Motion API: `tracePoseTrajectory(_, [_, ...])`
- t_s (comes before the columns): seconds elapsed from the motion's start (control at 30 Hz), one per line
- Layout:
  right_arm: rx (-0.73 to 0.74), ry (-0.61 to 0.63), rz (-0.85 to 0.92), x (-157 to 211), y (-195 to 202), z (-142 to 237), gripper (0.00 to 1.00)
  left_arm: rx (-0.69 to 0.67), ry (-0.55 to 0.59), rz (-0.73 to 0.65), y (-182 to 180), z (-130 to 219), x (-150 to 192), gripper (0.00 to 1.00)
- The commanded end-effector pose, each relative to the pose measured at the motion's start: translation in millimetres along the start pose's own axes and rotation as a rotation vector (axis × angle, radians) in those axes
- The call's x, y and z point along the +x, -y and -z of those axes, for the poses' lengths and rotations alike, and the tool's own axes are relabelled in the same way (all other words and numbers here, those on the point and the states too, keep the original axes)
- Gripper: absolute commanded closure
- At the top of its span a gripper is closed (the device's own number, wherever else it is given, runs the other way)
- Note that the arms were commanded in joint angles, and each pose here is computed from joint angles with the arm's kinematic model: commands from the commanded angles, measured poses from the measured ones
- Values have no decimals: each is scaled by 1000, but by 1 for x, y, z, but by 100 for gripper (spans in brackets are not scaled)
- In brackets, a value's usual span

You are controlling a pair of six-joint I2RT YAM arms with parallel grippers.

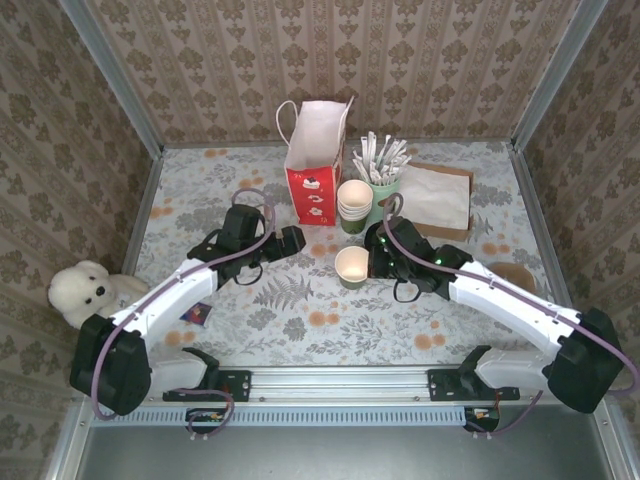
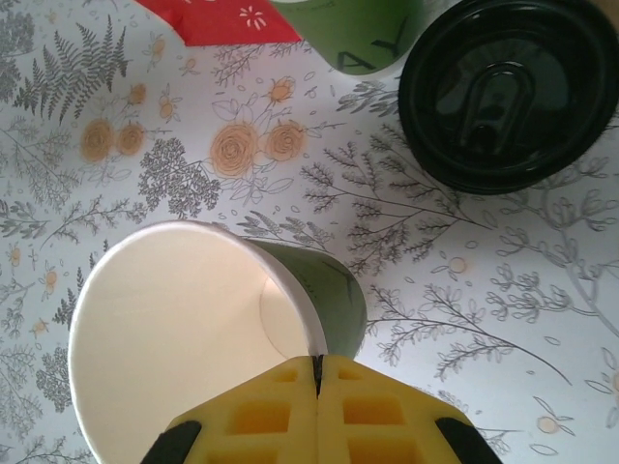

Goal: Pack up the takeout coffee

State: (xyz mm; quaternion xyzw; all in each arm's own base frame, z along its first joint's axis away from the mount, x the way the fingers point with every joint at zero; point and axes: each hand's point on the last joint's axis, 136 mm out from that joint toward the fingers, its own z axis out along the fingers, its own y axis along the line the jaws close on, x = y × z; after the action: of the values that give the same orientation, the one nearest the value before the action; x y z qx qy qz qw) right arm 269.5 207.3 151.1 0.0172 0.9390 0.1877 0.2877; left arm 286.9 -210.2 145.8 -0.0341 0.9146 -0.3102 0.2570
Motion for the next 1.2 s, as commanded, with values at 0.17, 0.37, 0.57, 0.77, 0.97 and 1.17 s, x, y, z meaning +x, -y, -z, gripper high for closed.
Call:
tracePoseTrajectory(0.17, [2,-30,21,-3,-13,-17,100,112,-118,10,29,3,14,0])
tracePoseTrajectory(0.37, [19,-56,30,-2,-16,-27,100,227,-90,-20,53,5,5,0])
tracePoseTrajectory(0.57, [45,-73,20,-1,-15,-35,100,289,-113,-82,66,9,9,0])
tracePoseTrajectory(0.77, [51,-72,3,-2,-16,-36,100,349,-130,-128,79,14,11,0])
tracePoseTrajectory(0.97, [29,-57,32,-16,-25,-17,49,356,-145,-129,78,11,15,0])
tracePoseTrajectory(1.17, [19,18,-65,-44,-4,15,29,328,-149,-112,72,3,16,0])
